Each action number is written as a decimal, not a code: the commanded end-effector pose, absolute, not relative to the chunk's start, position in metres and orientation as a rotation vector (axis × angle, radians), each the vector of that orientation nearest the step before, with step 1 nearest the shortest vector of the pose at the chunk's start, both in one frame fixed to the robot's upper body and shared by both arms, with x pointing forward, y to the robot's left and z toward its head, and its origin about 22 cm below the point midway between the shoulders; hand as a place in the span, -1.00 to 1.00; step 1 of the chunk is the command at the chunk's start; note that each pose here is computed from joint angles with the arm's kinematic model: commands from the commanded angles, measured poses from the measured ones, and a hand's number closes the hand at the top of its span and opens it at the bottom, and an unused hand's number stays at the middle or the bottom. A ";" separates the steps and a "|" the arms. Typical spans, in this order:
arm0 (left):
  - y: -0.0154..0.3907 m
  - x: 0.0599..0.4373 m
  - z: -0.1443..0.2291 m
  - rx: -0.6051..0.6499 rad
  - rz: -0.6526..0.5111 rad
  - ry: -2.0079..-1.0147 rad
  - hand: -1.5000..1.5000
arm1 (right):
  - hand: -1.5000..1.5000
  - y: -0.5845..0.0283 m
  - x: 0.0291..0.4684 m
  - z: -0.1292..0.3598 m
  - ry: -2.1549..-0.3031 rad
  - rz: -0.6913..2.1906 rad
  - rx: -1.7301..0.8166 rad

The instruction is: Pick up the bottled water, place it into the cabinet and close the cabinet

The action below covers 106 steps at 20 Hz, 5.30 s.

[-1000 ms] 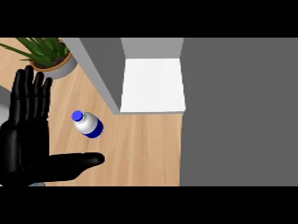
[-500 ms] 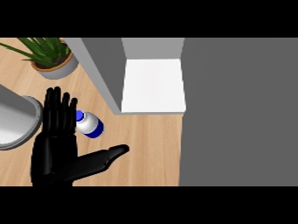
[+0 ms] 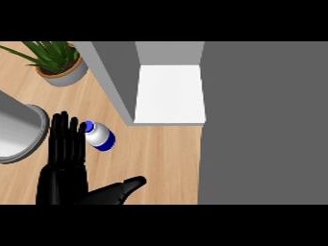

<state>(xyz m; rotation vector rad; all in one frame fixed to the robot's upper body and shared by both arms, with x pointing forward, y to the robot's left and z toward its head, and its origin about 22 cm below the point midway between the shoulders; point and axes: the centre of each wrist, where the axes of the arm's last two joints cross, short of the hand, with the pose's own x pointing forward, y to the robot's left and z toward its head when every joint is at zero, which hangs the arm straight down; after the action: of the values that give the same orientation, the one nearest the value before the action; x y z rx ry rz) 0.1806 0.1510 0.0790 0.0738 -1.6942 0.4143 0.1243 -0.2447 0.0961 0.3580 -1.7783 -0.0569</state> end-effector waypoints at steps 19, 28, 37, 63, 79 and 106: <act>0.210 0.162 0.025 0.203 0.463 -1.701 -1.00 | -1.00 -0.256 0.099 0.071 -1.816 -0.061 0.354; 0.233 0.175 -0.024 0.245 0.412 -1.641 -1.00 | -1.00 -0.239 0.106 0.067 -1.795 -0.019 0.376; 0.264 0.200 -0.056 0.230 0.435 -1.567 -1.00 | -1.00 -0.256 0.090 0.064 -1.821 -0.020 0.373; 0.271 0.237 -0.160 0.079 0.542 -1.501 -1.00 | -1.00 -0.239 0.090 0.056 -1.800 0.005 0.371; 0.264 0.265 -0.153 -0.166 0.621 -1.511 -1.00 | -1.00 -0.248 0.107 0.063 -1.802 -0.012 0.402; 0.221 0.289 -0.147 -0.228 0.561 -1.613 1.00 | -1.00 -0.239 0.105 0.042 -1.782 -0.009 0.410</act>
<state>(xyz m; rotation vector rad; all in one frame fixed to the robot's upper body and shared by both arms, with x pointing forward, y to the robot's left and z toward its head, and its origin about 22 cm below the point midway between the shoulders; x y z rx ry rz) 0.2753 0.2306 -0.1554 -0.2308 -1.5719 0.5486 0.1053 -0.2462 0.0525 0.4078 -1.7878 -0.0056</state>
